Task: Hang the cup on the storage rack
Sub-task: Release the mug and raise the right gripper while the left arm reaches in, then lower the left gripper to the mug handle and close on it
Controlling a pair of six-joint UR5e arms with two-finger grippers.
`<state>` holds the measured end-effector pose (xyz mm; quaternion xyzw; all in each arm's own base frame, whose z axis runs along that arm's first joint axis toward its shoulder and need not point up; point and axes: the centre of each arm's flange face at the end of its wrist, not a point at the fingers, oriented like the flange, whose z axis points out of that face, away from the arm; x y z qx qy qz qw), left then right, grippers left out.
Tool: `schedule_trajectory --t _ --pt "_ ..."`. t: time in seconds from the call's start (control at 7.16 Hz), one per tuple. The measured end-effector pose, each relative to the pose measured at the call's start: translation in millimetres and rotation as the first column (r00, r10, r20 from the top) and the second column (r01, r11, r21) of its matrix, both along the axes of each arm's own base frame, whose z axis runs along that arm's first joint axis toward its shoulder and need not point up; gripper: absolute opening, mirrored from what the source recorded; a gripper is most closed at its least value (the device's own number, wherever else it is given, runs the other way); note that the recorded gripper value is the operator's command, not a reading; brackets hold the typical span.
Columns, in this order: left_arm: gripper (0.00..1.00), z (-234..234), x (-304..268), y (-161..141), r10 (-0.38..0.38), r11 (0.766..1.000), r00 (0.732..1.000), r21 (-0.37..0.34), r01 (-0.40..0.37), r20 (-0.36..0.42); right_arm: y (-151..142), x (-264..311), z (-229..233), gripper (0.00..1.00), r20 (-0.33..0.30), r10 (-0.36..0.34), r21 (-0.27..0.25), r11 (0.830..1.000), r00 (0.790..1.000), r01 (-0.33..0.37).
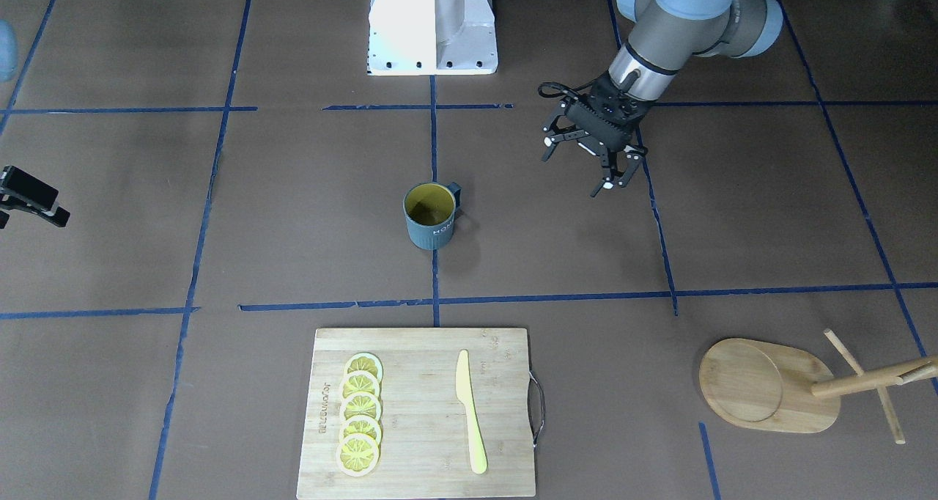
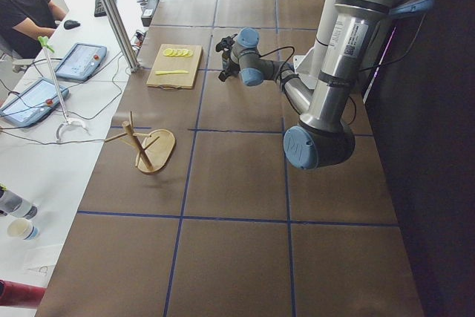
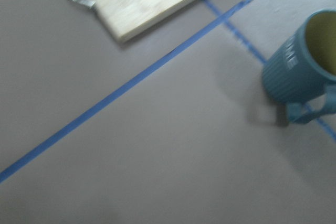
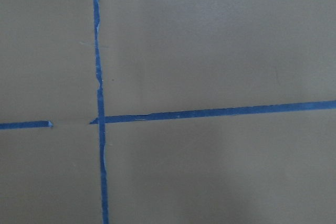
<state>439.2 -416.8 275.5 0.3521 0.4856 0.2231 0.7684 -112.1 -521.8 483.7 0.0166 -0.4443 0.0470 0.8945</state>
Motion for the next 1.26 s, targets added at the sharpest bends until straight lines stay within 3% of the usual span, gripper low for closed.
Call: schedule_trajectory --t 0.28,0.7,0.98,1.26 --pt "0.99 25.4 44.6 7.3 -0.037 0.995 0.983 0.089 0.054 -0.178 2.4 17.2 15.5 1.00 -0.021 -0.022 0.017 1.000 1.000 0.022" --pt "0.95 38.8 88.8 37.6 -0.006 0.988 0.948 0.143 0.054 -0.317 -0.6 17.8 19.3 1.00 -0.027 -0.032 0.020 0.999 0.999 0.032" --pt "0.93 36.2 109.4 65.4 -0.044 0.984 0.936 0.145 0.101 -0.349 -3.0 16.0 20.9 1.00 -0.031 -0.033 0.018 0.999 0.999 0.034" --pt "0.92 34.2 130.6 81.8 -0.142 0.971 0.926 0.131 0.198 -0.350 -3.4 15.5 20.8 1.00 -0.033 -0.033 0.019 0.999 0.999 0.034"
